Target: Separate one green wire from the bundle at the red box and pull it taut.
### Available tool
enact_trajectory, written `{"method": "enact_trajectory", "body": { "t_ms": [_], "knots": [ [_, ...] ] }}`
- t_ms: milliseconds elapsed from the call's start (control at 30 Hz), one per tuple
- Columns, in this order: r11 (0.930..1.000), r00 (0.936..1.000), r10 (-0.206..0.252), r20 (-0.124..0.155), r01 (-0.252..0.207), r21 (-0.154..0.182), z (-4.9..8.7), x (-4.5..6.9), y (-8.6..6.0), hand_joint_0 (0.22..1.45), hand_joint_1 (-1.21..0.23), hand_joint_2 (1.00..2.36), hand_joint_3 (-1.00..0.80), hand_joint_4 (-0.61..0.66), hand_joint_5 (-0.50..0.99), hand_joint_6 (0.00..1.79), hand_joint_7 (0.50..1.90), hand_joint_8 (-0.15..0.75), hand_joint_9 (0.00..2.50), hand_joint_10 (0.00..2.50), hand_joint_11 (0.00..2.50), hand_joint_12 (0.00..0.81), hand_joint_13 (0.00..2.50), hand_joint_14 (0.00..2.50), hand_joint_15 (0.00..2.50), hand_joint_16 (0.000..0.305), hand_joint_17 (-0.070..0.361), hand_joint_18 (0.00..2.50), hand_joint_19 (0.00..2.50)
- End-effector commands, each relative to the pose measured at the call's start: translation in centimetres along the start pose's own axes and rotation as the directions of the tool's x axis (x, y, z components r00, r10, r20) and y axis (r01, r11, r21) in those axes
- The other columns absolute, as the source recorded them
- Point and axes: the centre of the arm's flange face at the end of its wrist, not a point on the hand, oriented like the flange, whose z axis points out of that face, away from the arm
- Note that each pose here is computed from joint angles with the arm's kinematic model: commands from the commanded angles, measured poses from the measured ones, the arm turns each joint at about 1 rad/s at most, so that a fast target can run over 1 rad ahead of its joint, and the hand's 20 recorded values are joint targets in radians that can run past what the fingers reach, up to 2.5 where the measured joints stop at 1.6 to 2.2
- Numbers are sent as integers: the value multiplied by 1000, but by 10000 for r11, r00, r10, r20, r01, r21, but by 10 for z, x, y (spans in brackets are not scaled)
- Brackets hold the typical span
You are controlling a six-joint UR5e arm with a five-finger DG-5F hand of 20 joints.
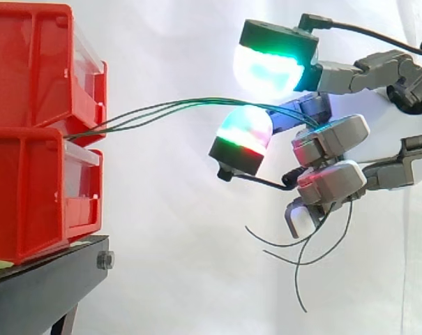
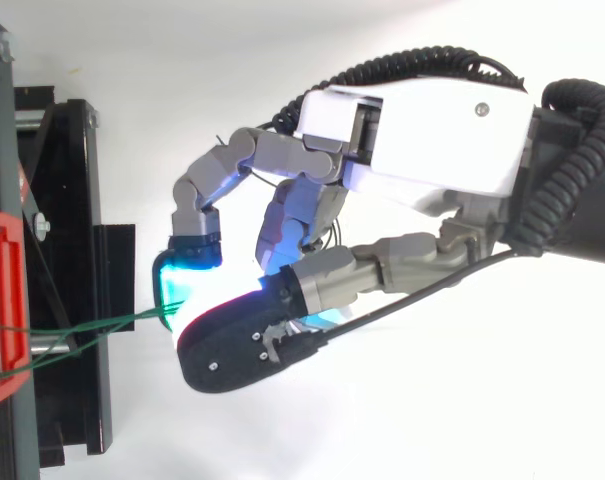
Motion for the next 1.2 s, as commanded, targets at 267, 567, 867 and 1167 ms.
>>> {"method": "enact_trajectory", "body": {
  "t_ms": [267, 567, 867, 1167],
  "knots": [
    [10000, 10000, -5, 20, 5, -11, 0, -1, 0, 661, -780, 1016, -331, 47, -160, 918, 957, 241, 1405, 45, 1732, 309, 1267, 27, 1133, 52, 116, 723, 718],
    [10000, 10000, -22, -29, 23, 8, 0, 2, 0, 682, -851, 1000, -500, 34, -160, 919, 923, 235, 1388, 26, 1747, 307, 1252, 28, 1132, 50, 113, 716, 700],
    [10000, 10000, 3, 3, -3, 0, 0, 0, -1, 498, -609, 1000, -500, 101, -146, 908, 925, 286, 1446, 98, 1649, 350, 1308, 24, 1113, 56, 126, 764, 710],
    [10000, 10000, -13, 3, 13, 0, 0, 0, -1, 623, -682, 1019, -290, 90, -158, 913, 992, 252, 1418, 21, 1729, 319, 1278, 27, 1138, 52, 117, 734, 735]
  ]
}}
